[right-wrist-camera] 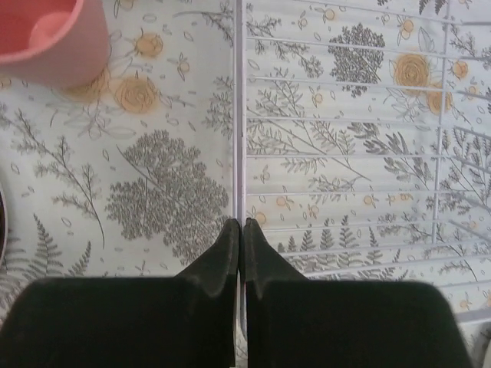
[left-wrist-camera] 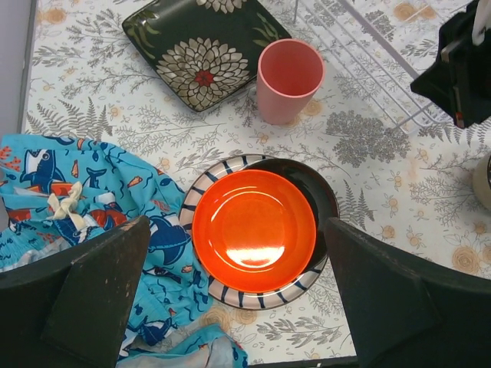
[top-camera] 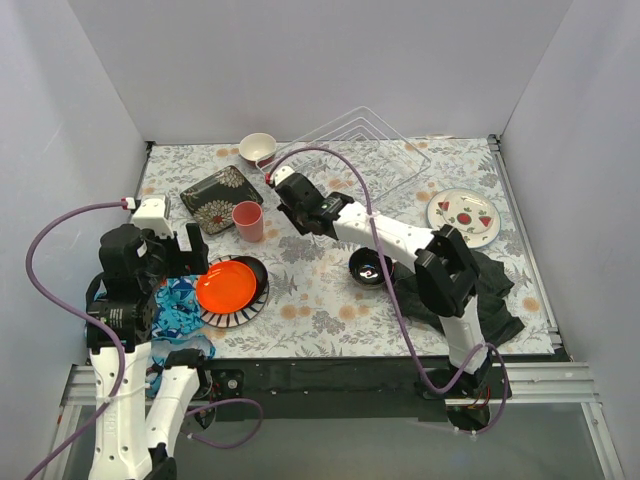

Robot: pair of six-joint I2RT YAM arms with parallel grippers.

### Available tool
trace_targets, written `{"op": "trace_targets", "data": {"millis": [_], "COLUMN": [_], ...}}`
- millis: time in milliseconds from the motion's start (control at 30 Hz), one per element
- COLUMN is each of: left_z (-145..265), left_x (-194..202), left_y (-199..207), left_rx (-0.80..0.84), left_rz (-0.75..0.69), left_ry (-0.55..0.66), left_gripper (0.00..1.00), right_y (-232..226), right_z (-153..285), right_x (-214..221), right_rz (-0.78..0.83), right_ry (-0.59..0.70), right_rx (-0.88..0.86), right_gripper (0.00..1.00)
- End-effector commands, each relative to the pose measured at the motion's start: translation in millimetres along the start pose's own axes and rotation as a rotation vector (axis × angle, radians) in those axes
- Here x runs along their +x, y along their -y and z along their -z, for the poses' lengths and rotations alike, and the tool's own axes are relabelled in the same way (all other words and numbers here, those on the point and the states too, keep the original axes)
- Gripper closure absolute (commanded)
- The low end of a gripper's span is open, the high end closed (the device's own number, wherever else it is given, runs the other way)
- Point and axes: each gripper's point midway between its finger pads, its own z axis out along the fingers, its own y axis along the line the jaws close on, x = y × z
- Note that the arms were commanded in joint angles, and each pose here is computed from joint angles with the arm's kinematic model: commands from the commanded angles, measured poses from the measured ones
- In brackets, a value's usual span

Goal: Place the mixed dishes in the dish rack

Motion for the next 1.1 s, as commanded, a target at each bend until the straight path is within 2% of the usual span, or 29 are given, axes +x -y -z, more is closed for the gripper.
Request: {"op": "trace_targets", "data": {"millis": [0, 133, 233, 367, 500, 700, 900, 1067], "left_z": [6.2, 4.4, 0.6, -5.5, -12.7, -22.5, -36.7, -56.4], "left_x": [-4.1, -3.7, -4.4, -5.4, -7.3, -7.4, -2.6, 4.1], "left_y": [6.3, 8.5, 9.2, 11.0, 14.0, 16.9, 18.5, 23.5], "left_rx": [0.038, 0.055, 0.065, 0.082, 0.105, 0.126, 0.136, 0.176], "left_rz": [-0.021, -0.034, -0.055, -0.086, -0.099, -0.097, -0.053, -0.036], "left_ry": [0.03, 0.025, 0.027, 0.032, 0.04, 0.037, 0.008, -0.031], "left_gripper": [0.02, 0.02, 0.02, 0.02, 0.02, 0.02, 0.02, 0.02], "right_y": [13.5, 27.1, 23.8, 15.9, 7.5, 26.2, 49.6, 101.4], "right_z": [44.8, 62.2, 70.6, 77.2, 85.8, 97.6, 101.8, 88.8], "right_x": [-6.1, 16.0, 35.1, 59.6, 95.4, 134.9, 145.6, 151.6], "right_rz": [0.081, 0.105, 0.161, 0.315, 0.551, 0.609, 0.703, 0.82], "right_ry": [0.058, 0.035, 0.011, -0.038, -0.074, -0.158, -0.146, -0.157], "right_rx": [0.027, 0.041, -0.015, -0.13, -0.28, -0.316, -0.333, -0.345], "right_gripper": [0.99, 0.99, 0.99, 0.99, 0.99, 0.99, 0.99, 0.99]}}
